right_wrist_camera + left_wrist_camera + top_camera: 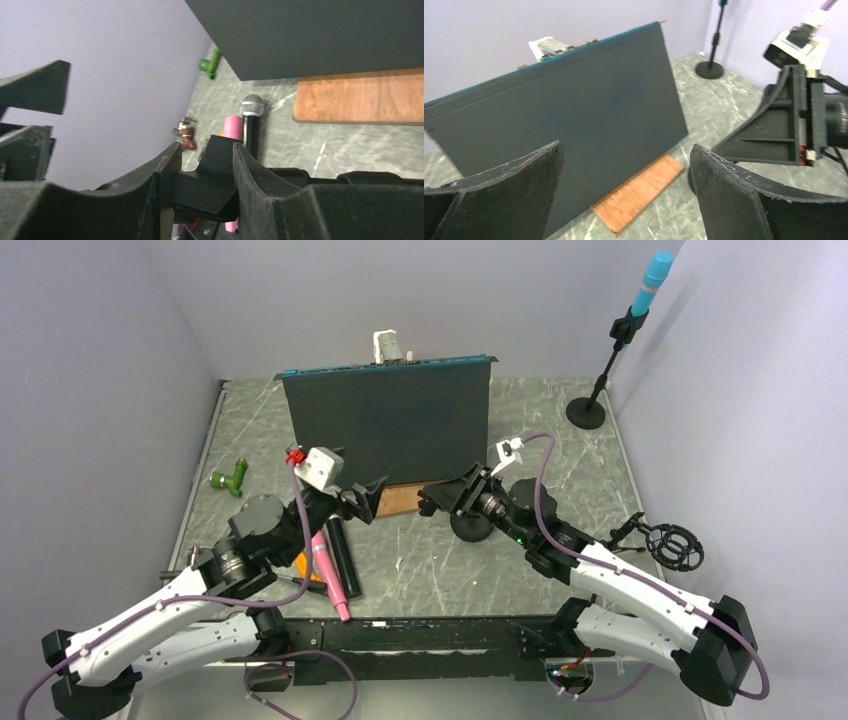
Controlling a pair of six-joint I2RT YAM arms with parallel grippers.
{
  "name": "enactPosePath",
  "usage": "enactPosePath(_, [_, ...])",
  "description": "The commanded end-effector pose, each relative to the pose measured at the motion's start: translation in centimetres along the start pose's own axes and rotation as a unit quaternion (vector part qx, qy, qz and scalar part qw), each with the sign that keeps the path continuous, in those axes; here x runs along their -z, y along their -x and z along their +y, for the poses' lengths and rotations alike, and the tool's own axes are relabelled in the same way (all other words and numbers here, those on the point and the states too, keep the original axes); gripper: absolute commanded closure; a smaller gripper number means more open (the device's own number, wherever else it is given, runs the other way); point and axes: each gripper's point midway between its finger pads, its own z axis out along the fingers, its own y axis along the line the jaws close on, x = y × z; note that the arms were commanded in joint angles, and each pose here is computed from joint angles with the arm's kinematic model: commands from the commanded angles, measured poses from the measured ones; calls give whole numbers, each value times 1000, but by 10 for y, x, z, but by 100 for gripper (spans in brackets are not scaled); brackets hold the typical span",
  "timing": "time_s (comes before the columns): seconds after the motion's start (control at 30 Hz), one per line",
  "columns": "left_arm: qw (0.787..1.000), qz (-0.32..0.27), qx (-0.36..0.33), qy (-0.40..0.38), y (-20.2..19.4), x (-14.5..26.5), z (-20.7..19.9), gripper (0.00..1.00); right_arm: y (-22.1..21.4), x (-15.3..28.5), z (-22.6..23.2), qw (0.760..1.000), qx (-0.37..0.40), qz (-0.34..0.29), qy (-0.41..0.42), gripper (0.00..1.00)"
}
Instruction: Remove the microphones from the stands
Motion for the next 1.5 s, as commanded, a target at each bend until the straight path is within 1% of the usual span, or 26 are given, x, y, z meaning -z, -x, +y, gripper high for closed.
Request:
enactPosePath(0.0, [996,12,51,-71,12,-4,-33,1,-12,15,15,993,-76,42,85,100])
enactPosePath(0.07, [991,31,77,-108,11,-6,-51,1,-10,21,8,992,-84,41,87,100])
enactPosePath(0.2, [970,96,139,-172,-8,-6,-87,1,-3,33,-17,995,-86,24,53,100])
enactPosePath(0.4, [943,144,209,-215,-40,-4,-116,1,3,40,-70,997,-59,12,-39,100])
enactPosePath(0.47, [930,166,228,-234,-49,-6,-126,0,4,43,-83,996,-55,11,-67,100])
enactPosePath(0.57, [902,208,276,-259,-60,-14,-137,1,4,47,-103,993,-44,18,-112,100])
enactPosePath(0.63, [880,226,314,-277,-66,-20,-141,1,3,50,-115,989,-33,23,-142,100])
enactPosePath(0.67, [865,236,338,-285,-71,-25,-144,1,4,52,-124,986,-28,21,-161,100])
enactPosePath(0.77, [834,251,382,-309,-79,-35,-150,1,2,58,-143,981,-22,20,-194,100])
enactPosePath(0.87, [809,257,408,-337,-81,-44,-157,1,-3,63,-159,977,-22,22,-212,100])
enactPosePath(0.9, [803,258,414,-342,-82,-47,-159,1,-4,64,-165,976,-23,21,-217,100])
enactPosePath(1.07, [797,276,422,-331,-94,-65,-161,1,-14,71,-182,973,-25,27,-227,100])
enactPosePath(1.2, [792,288,426,-328,-101,-77,-163,1,-17,81,-198,967,-24,17,-252,100])
enactPosePath(1.27, [795,284,425,-327,-102,-81,-163,1,-17,84,-204,965,-21,17,-262,100])
enactPosePath(1.37, [811,284,404,-314,-106,-82,-158,1,-14,82,-200,967,-16,20,-252,100])
enactPosePath(1.47, [841,279,361,-292,-102,-80,-146,1,-2,75,-181,974,-4,16,-225,100])
